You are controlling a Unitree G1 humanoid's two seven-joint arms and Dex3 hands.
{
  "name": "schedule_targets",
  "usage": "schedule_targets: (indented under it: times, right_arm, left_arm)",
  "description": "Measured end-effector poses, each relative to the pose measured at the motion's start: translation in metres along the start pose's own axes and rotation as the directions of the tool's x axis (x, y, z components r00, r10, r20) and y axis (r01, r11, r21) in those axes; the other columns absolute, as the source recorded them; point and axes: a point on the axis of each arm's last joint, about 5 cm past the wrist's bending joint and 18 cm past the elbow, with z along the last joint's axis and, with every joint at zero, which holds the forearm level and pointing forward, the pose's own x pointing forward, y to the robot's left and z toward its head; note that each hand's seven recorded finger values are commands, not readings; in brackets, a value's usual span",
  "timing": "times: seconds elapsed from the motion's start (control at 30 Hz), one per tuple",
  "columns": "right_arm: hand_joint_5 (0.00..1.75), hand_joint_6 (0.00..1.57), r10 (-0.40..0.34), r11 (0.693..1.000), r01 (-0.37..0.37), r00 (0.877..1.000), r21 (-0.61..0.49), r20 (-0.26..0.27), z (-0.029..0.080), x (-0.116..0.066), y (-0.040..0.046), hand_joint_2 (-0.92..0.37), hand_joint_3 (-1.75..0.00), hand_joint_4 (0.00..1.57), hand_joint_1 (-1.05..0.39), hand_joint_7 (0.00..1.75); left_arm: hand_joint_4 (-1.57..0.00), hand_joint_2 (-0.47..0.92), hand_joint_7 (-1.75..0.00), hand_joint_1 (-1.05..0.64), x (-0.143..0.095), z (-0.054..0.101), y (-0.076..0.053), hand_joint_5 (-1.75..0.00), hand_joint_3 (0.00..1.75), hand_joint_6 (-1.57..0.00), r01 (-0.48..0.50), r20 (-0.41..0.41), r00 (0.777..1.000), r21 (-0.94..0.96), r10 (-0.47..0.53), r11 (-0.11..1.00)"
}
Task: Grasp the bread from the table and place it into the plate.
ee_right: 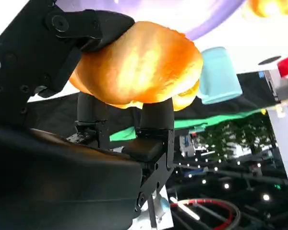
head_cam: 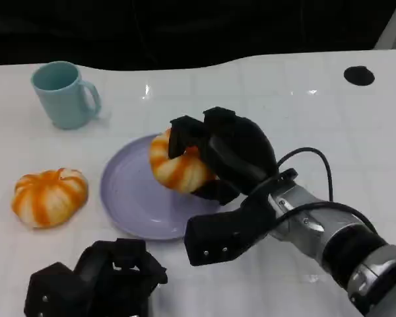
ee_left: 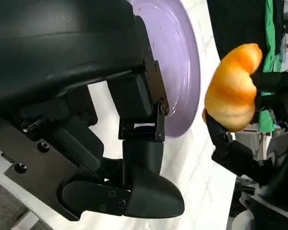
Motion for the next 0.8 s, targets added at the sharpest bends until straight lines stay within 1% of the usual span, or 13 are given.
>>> schedule_targets:
  times: [0.03,0.07,0.1,0.13,0.17,0.2,0.23,0.27,0.33,0.43,0.5,0.67,0.8]
  right_arm:
    - [1.42,0.9,0.015,1.0,-0.015,1.0,-0.007,-0.004,0.0,0.0,0.0003,-0.71,-0.33,0.82,-0.26,0.82]
    - [1.34,0.95,0.031,0.999,-0.031,0.999,-0.013,-0.005,0.001,0.001,0.0005,-0.75,-0.25,0.82,-0.26,0.7]
    - [1.16,0.96,0.045,0.999,-0.045,0.999,-0.016,-0.004,0.001,0.002,0.0006,-0.79,-0.2,0.82,-0.28,0.58]
    - [0.96,0.91,0.054,0.998,-0.054,0.999,-0.015,-0.004,0.001,0.002,0.0006,-0.83,-0.14,0.78,-0.27,0.4]
    - [0.89,0.9,0.067,0.998,-0.067,0.998,-0.011,-0.006,0.001,0.002,0.0006,-0.84,-0.11,0.77,-0.26,0.32]
    - [0.77,0.84,0.084,0.996,-0.084,0.996,-0.006,-0.008,0.002,0.002,0.0006,-0.86,-0.09,0.69,-0.27,0.23]
    - [0.59,0.78,0.104,0.995,-0.104,0.995,-0.001,-0.012,0.002,0.002,0.0005,-0.87,-0.06,0.61,-0.29,0.13]
    - [0.5,0.75,0.133,0.991,-0.133,0.991,-0.003,-0.019,0.002,0.003,0.0003,-0.88,-0.04,0.59,-0.3,0.08]
    - [0.3,0.56,0.201,0.979,-0.202,0.979,-0.013,-0.042,0.001,0.004,-0.001,-0.9,-0.02,0.42,-0.36,0.02]
    - [0.17,0.41,0.321,0.947,-0.322,0.944,-0.013,-0.071,0.002,0.008,-0.0052,-0.91,-0.01,0.29,-0.45,0.0]
    - [0.14,0.36,0.357,0.933,-0.359,0.931,-0.016,-0.074,0.003,0.011,-0.0079,-0.92,-0.01,0.26,-0.47,0.0]
    - [0.12,0.31,0.353,0.934,-0.355,0.934,-0.032,-0.054,0.007,0.017,-0.0153,-0.92,-0.02,0.22,-0.55,0.0]
    - [0.12,0.31,0.325,0.945,-0.326,0.945,-0.038,-0.028,0.009,0.018,-0.0208,-0.91,-0.01,0.23,-0.55,0.0]
  left_arm:
    - [-1.57,0.59,-0.8,-1.05,0.0,0.0,0.0,-1.22,0.59,-1.4,0.0,0.0,1.0,0.001,0.0,1.0]
    - [-1.57,0.59,-0.79,-1.05,0.0,0.0,0.0,-1.22,0.59,-1.4,0.001,-0.001,1.0,0.001,-0.001,1.0]
    - [-1.57,0.59,-0.79,-1.05,0.0,0.0,0.0,-1.22,0.59,-1.4,0.001,-0.001,1.0,0.001,-0.001,1.0]
    - [-1.57,0.59,-0.79,-1.05,-0.001,0.0,0.0,-1.22,0.59,-1.41,0.001,-0.002,1.0,0.001,-0.001,1.0]
    - [-1.57,0.59,-0.79,-1.05,-0.001,-0.001,0.0,-1.22,0.59,-1.41,0.001,-0.002,1.0,0.0,-0.001,1.0]
    - [-1.57,0.59,-0.78,-1.05,-0.001,-0.001,-0.001,-1.22,0.59,-1.41,0.001,-0.003,1.0,0.0,-0.001,1.0]
    - [-1.57,0.59,-0.78,-1.05,-0.001,-0.001,-0.001,-1.22,0.58,-1.41,0.001,-0.003,1.0,0.0,-0.001,1.0]
    - [-1.57,0.59,-0.78,-1.05,-0.001,-0.001,-0.001,-1.22,0.58,-1.41,0.001,-0.002,1.0,0.0,-0.001,1.0]
    - [-1.57,0.6,-0.77,-1.05,-0.001,0.0,-0.001,-1.22,0.58,-1.41,0.002,-0.002,1.0,0.0,-0.002,1.0]
    - [-1.57,0.59,-0.77,-1.05,-0.001,0.0,-0.001,-1.23,0.58,-1.41,0.004,-0.003,1.0,0.006,-0.004,1.0]
    - [-1.57,0.6,-0.76,-1.05,-0.001,0.0,-0.001,-1.23,0.59,-1.41,0.006,-0.003,1.0,0.007,-0.005,1.0]
    - [-1.57,0.6,-0.76,-1.05,-0.001,0.0,-0.001,-1.23,0.58,-1.42,0.006,-0.003,1.0,0.009,-0.006,1.0]
    - [-1.57,0.6,-0.76,-1.05,-0.001,0.0,-0.001,-1.23,0.58,-1.42,0.007,-0.003,1.0,0.01,-0.007,1.0]
